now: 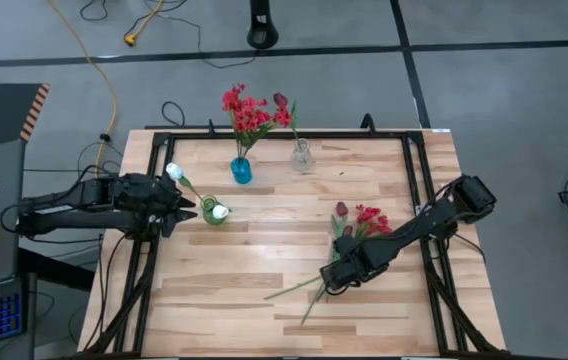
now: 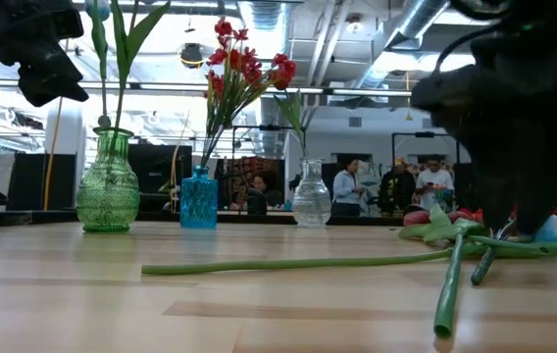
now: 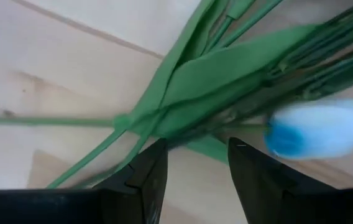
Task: Sort flowers into vase by color
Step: Put the red flowers into the blue vase
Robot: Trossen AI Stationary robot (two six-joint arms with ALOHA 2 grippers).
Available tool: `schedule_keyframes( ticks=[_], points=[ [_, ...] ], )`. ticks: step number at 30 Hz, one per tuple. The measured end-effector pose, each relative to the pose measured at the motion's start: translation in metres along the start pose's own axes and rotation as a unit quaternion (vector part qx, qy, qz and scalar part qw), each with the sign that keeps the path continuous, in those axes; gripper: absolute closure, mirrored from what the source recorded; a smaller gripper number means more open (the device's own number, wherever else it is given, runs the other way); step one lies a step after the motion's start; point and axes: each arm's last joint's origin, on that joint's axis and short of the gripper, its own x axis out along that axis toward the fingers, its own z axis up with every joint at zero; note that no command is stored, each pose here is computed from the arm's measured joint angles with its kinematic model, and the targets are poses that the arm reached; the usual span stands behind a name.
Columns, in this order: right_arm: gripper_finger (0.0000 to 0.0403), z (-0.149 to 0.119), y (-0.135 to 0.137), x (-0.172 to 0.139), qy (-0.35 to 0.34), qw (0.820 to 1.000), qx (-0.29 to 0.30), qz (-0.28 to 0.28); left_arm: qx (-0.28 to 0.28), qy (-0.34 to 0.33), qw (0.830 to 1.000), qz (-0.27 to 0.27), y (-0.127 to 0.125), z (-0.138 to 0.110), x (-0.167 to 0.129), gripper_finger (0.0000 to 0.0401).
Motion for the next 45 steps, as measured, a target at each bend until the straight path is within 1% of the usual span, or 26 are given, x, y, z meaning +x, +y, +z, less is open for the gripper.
schedule_keyframes(
  ticks=[2, 8, 11, 14, 21, 25, 30, 36, 39, 41, 45],
  points=[
    [0.0207, 0.000, 0.001, 0.006, -0.002, 1.000, 0.000, -0.007, 0.000, 0.000, 1.000, 0.000, 0.000, 0.000, 0.000, 0.0241],
    [0.0208, 0.003, 0.001, 0.011, -0.011, 1.000, 0.004, -0.017, 0.000, 0.001, 1.000, 0.001, 0.000, 0.000, 0.000, 0.0241],
    [0.0216, 0.005, 0.001, 0.012, -0.013, 1.000, 0.007, -0.020, 0.000, 0.002, 1.000, 0.001, 0.000, 0.000, 0.000, 0.0241],
    [0.0237, 0.005, 0.001, 0.012, -0.015, 1.000, 0.007, -0.019, 0.000, 0.002, 1.000, 0.001, 0.000, 0.000, 0.000, 0.0241],
    [0.0306, 0.006, 0.001, 0.012, -0.019, 1.000, 0.005, -0.018, 0.000, 0.003, 1.000, 0.001, 0.000, 0.000, 0.000, 0.0241],
    [0.0330, 0.006, 0.001, 0.012, -0.033, 0.999, -0.003, -0.019, 0.000, 0.003, 1.000, 0.001, 0.000, 0.000, 0.000, 0.0241],
    [0.0335, 0.008, 0.001, 0.012, -0.050, 0.999, -0.004, -0.018, 0.000, 0.003, 1.000, 0.001, 0.000, 0.000, 0.000, 0.0241],
    [0.0335, 0.009, 0.001, 0.013, -0.053, 0.998, -0.002, -0.019, 0.000, 0.003, 1.000, 0.001, 0.000, 0.000, 0.000, 0.0241],
    [0.0335, 0.009, 0.001, 0.013, -0.053, 0.998, -0.019, -0.019, 0.000, 0.003, 1.000, 0.001, 0.000, 0.000, 0.000, 0.0241],
    [0.0335, 0.010, 0.001, 0.013, -0.053, 0.998, -0.020, -0.019, 0.000, 0.003, 1.000, 0.001, 0.000, 0.000, 0.000, 0.0241],
    [0.0326, 0.012, 0.001, 0.013, -0.054, 0.998, -0.019, -0.019, 0.000, 0.003, 1.000, 0.001, 0.000, 0.000, 0.000, 0.0241]
  ],
)
